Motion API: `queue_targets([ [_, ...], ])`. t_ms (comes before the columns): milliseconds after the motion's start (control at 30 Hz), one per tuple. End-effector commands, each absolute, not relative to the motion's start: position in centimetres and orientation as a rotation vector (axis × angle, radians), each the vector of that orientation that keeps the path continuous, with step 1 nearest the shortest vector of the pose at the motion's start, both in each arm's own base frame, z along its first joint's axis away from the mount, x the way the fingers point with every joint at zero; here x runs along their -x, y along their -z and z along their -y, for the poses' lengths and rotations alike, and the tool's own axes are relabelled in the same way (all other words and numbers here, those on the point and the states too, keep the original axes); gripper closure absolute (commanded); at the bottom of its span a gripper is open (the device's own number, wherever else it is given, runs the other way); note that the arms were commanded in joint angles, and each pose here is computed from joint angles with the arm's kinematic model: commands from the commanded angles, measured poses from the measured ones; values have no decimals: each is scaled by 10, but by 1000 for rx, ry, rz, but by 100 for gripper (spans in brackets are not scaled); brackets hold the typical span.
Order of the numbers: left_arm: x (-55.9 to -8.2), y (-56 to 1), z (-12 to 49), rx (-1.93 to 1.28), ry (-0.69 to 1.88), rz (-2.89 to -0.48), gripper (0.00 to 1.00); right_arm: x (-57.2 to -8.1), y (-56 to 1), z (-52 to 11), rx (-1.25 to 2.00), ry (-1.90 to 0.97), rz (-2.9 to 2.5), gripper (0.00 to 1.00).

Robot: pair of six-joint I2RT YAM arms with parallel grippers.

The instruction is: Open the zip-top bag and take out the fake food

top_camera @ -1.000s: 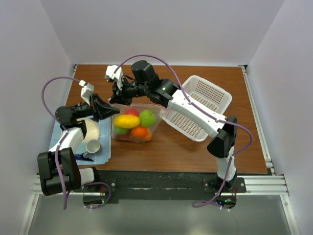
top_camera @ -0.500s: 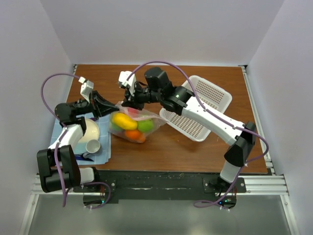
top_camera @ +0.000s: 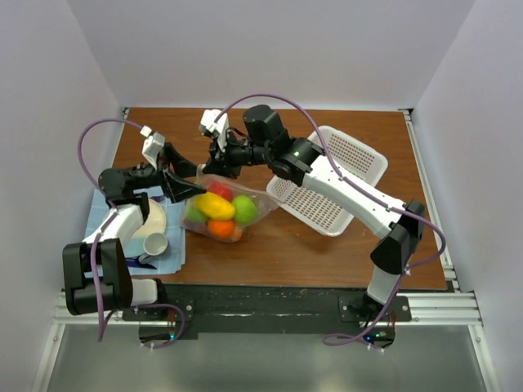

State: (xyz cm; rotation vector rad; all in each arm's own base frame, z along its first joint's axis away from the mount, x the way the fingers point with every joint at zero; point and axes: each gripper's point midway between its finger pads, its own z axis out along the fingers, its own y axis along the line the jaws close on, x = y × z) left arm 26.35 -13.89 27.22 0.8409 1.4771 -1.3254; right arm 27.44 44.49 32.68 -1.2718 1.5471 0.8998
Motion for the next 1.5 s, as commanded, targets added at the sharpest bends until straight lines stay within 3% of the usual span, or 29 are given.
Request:
queue_targets([
  [0, -248, -313, 143, -1250, 866, -1043, 24, -266, -351, -453, 1260, -984, -1509, 100],
  [133, -256, -325, 142, -1272, 828, -1012, 25, -265, -350, -455, 1272, -995, -1516, 100],
  [233, -259, -326, 141, -1304, 805, -1000, 33, -265, -351, -455, 1273, -992, -1518, 100],
  [267, -259, -325, 140, -1313, 798, -997, 47, -265, -351, -454, 1272, -991, -1519, 100],
  [333, -260, -323, 140, -1329, 787, -997, 66, -265, -352, -454, 1273, -989, -1514, 100],
  [367, -260, -322, 140, -1333, 788, -997, 84, -265, -352, -454, 1272, -988, -1516, 100],
  [433, -258, -318, 139, -1351, 781, -1000, 100, -267, -352, -453, 1274, -973, -1517, 100],
  [833, -264, -337, 133, -1328, 743, -986, 100, -269, -328, -443, 1301, -905, -1574, 100],
  [933, -271, -352, 125, -1307, 705, -985, 100, -274, -318, -431, 1292, -838, -1598, 93],
  [1467, -291, -369, 75, -1184, 557, -1055, 100, -312, -303, -348, 1095, -633, -1694, 91],
])
